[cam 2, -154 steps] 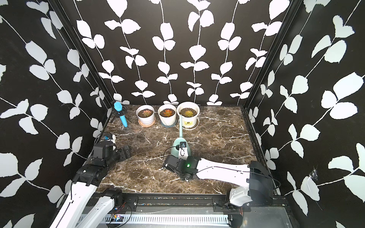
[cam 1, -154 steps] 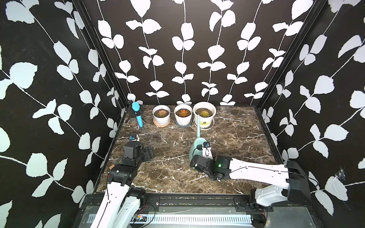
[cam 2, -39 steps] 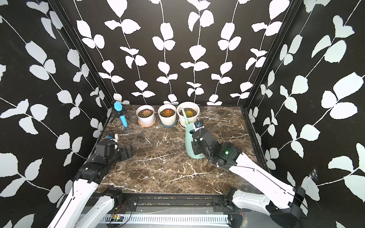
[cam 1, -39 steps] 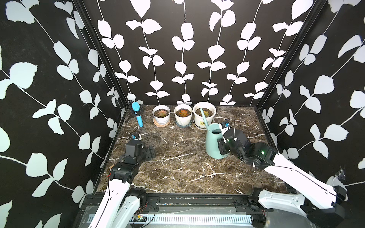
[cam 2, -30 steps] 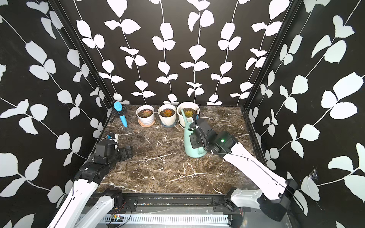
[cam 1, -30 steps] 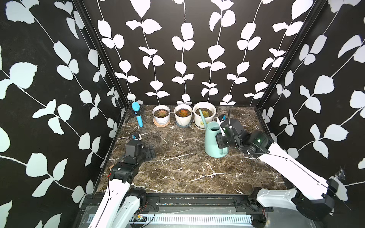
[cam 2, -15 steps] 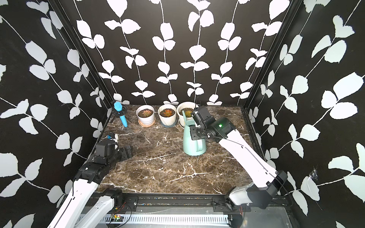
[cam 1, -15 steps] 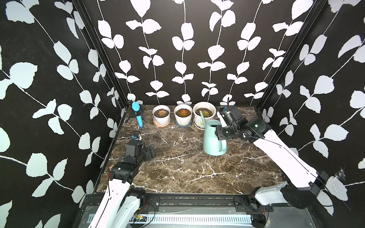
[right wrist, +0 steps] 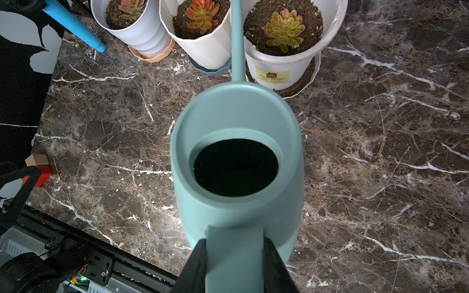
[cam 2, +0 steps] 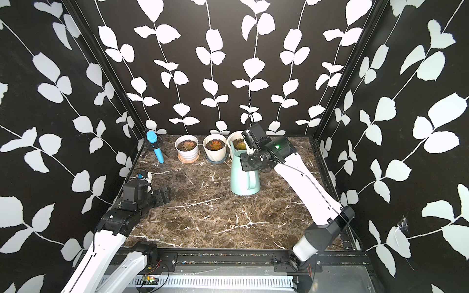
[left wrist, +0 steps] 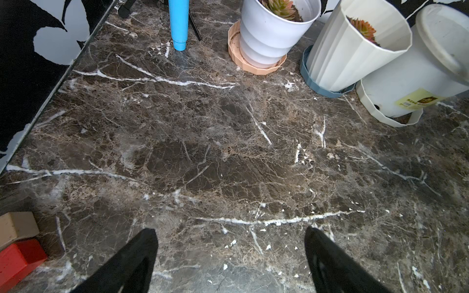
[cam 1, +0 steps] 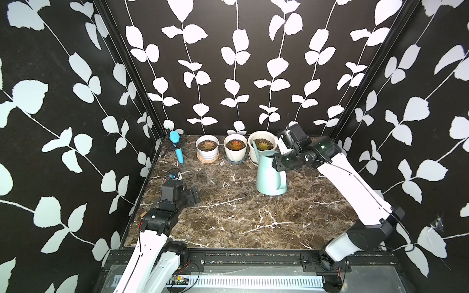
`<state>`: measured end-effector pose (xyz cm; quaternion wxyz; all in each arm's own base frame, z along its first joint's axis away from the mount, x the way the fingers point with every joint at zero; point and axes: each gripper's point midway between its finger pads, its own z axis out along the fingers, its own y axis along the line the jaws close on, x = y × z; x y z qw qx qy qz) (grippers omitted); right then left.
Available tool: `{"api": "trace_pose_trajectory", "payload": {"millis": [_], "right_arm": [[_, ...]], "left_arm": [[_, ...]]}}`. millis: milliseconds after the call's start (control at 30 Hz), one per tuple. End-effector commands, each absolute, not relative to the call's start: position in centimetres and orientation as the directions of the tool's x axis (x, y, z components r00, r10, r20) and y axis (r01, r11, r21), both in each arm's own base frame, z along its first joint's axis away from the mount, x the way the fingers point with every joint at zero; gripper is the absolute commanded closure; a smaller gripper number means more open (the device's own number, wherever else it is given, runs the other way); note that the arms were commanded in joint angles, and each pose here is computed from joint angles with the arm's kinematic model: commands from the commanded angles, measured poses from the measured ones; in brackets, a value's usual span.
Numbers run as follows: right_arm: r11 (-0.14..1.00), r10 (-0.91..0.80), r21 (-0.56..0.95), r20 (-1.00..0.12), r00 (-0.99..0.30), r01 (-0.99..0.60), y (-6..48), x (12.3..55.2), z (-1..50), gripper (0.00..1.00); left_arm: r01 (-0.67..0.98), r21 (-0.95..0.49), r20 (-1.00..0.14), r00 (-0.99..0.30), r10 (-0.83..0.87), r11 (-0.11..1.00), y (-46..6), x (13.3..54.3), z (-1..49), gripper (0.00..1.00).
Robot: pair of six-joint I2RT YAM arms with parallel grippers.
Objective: Water the succulent around the soil edge
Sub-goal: Water the soil of the potted plant with water.
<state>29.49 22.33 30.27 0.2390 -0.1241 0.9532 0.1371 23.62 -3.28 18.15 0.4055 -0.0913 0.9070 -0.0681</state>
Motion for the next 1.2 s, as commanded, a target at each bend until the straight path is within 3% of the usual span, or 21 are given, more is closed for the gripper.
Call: {"api": "trace_pose_trajectory", "payload": {"millis": [0, 1167], "right_arm": [[0.924, -0.146, 0.228, -0.532, -0.834, -0.308, 22.3, 29.8, 32.6, 1.0], [0.924, -0.078, 0.297, -0.47, -0.879, -0.241, 22.4, 33.8, 32.7, 1.0]], "left_arm": [[-0.111, -0.191, -0.727, -0.652, -0.216, 0.975, -3.2, 23.5, 18.0, 0.08], [-0.11, -0.192, -0.729, -0.65, -0.217, 0.975, -3.2, 23.5, 18.1, 0.08]]}}
